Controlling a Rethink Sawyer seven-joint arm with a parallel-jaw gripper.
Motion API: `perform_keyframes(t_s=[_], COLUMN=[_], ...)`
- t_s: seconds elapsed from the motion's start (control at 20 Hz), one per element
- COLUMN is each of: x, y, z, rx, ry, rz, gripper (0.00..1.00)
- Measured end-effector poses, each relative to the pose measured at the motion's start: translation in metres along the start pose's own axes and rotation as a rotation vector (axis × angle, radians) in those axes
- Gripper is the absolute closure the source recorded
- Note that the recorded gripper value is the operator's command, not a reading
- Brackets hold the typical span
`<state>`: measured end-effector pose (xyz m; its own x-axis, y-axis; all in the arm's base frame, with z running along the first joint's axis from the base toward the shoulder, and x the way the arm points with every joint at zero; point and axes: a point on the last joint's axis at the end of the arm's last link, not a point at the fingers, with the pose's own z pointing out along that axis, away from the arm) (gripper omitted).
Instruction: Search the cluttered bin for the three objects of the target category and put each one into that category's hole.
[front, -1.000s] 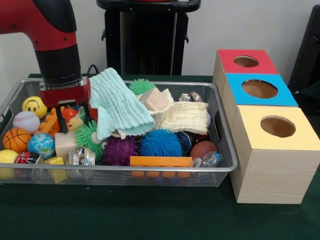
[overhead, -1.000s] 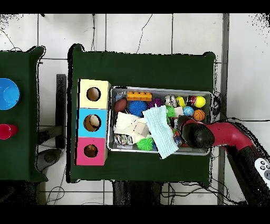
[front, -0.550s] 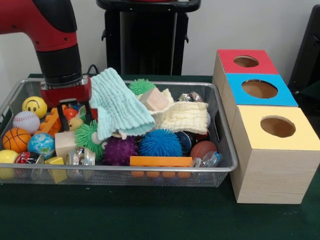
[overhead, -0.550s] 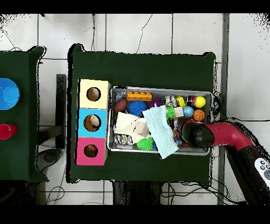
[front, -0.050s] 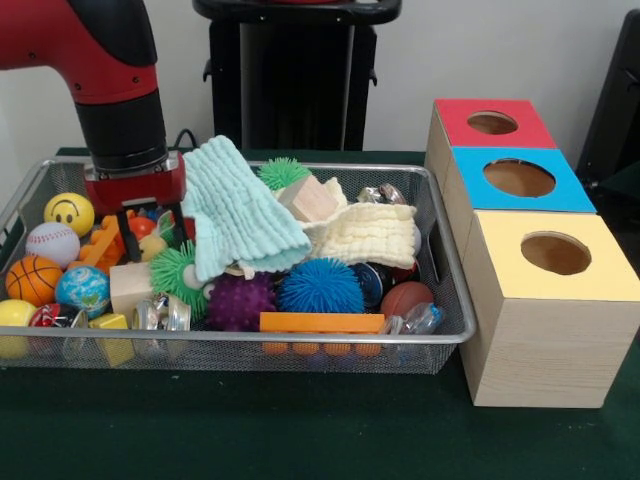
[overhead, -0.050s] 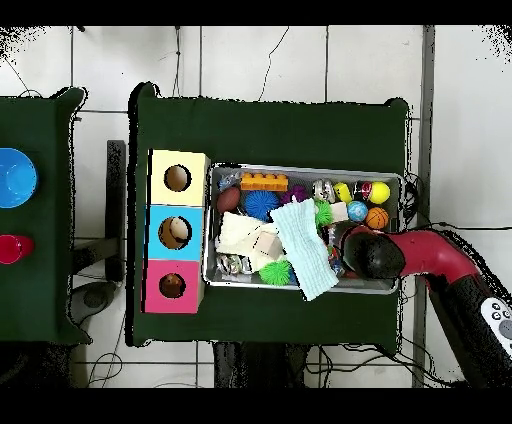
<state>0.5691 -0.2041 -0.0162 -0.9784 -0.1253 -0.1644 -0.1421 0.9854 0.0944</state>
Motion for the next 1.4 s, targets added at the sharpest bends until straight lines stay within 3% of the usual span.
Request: perform_keyframes(t_s=[1.0,1.4], x=[-0.007,-0.009], y=[0.002,-0.001], z=[0.005,0.010], rx=[0.026,0.056], ry=[0.036,0.055], rz=[-0.018,-0.023], gripper=[0.00,0.00])
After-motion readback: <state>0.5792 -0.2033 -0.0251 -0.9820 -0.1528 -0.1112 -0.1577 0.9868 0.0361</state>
